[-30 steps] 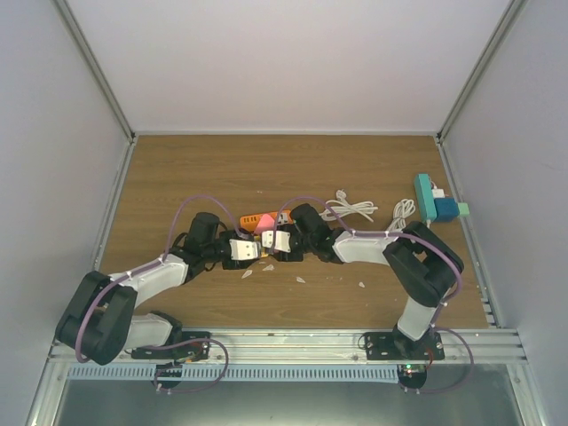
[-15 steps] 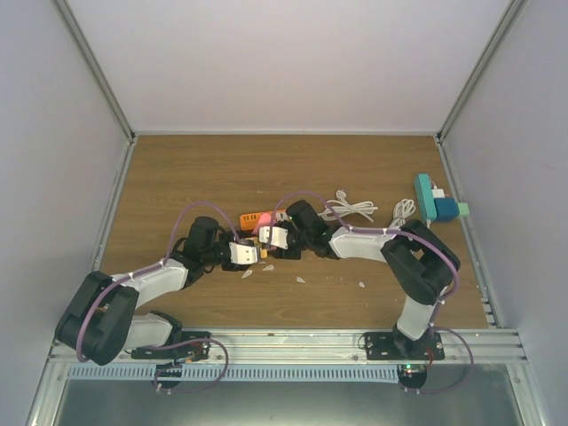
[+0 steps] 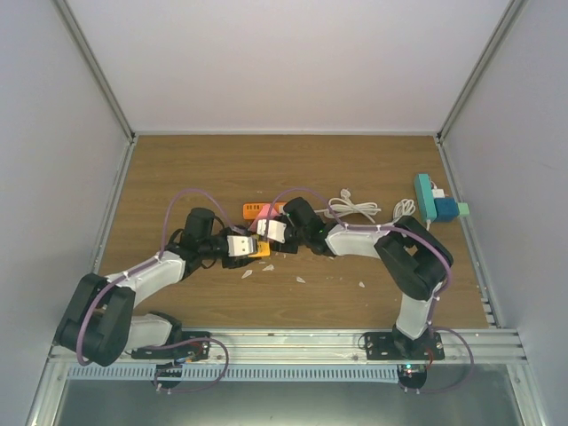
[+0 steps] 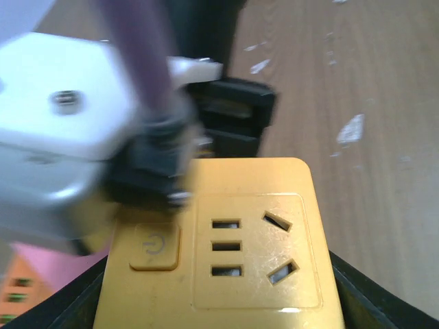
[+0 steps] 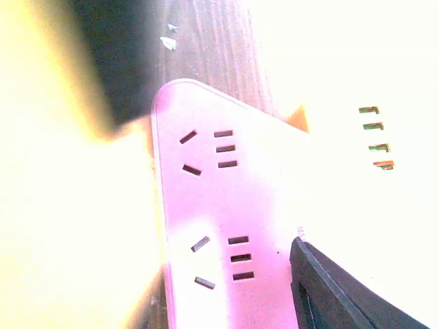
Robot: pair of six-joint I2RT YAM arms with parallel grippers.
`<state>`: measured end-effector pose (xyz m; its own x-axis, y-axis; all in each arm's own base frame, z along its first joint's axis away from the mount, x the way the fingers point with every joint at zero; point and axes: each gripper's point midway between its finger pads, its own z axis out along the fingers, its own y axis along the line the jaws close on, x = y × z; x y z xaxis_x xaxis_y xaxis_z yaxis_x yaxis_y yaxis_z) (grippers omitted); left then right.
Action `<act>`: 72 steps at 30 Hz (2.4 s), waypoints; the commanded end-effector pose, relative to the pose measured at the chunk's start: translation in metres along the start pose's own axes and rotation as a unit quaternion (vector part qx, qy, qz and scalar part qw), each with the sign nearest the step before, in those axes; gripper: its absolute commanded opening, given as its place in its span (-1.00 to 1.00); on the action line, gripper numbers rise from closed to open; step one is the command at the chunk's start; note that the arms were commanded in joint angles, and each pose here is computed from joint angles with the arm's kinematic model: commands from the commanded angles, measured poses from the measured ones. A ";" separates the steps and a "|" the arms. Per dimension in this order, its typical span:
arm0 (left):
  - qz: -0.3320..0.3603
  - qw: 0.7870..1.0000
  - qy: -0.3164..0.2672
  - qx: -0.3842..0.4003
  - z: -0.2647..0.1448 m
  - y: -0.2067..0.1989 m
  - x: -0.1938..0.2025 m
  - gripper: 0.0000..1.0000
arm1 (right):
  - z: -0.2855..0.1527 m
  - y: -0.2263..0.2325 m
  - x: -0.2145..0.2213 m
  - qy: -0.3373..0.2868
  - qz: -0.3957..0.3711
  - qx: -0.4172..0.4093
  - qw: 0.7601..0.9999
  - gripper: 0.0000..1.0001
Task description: Pull the plug off the socket
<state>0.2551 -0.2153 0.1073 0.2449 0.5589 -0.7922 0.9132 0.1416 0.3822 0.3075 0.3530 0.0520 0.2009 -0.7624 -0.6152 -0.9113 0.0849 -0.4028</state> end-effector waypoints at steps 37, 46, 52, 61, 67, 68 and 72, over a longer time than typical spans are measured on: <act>-0.068 0.953 0.297 0.003 -0.113 0.122 0.098 -0.46 | -0.058 -0.006 -0.050 -0.059 0.050 -0.059 0.995 0.62; -0.077 0.893 0.444 0.018 -0.145 0.150 0.148 -0.40 | -0.088 -0.011 -0.030 -0.061 0.069 -0.056 0.994 0.71; -0.074 0.861 0.502 0.032 -0.155 0.165 0.171 -0.35 | -0.099 -0.007 -0.018 -0.060 0.078 -0.069 0.993 0.75; -0.065 0.830 0.552 0.046 -0.156 0.169 0.203 -0.32 | -0.100 -0.004 -0.014 -0.060 0.081 -0.071 0.992 0.77; -0.052 0.821 0.566 0.051 -0.154 0.172 0.210 -0.25 | -0.097 -0.002 -0.011 -0.057 0.083 -0.074 0.992 0.78; -0.050 0.820 0.568 0.051 -0.153 0.173 0.211 -0.23 | -0.097 -0.002 -0.011 -0.056 0.083 -0.075 0.992 0.78; -0.041 0.807 0.586 0.059 -0.150 0.173 0.221 -0.18 | -0.096 0.000 -0.010 -0.055 0.085 -0.080 0.992 0.78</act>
<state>0.4028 0.0486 0.0686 -0.2474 0.9579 0.1453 0.9540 0.2147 0.2093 0.2756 0.3008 0.1236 0.0701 -0.6756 -0.7339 -0.9745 0.1109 -0.1953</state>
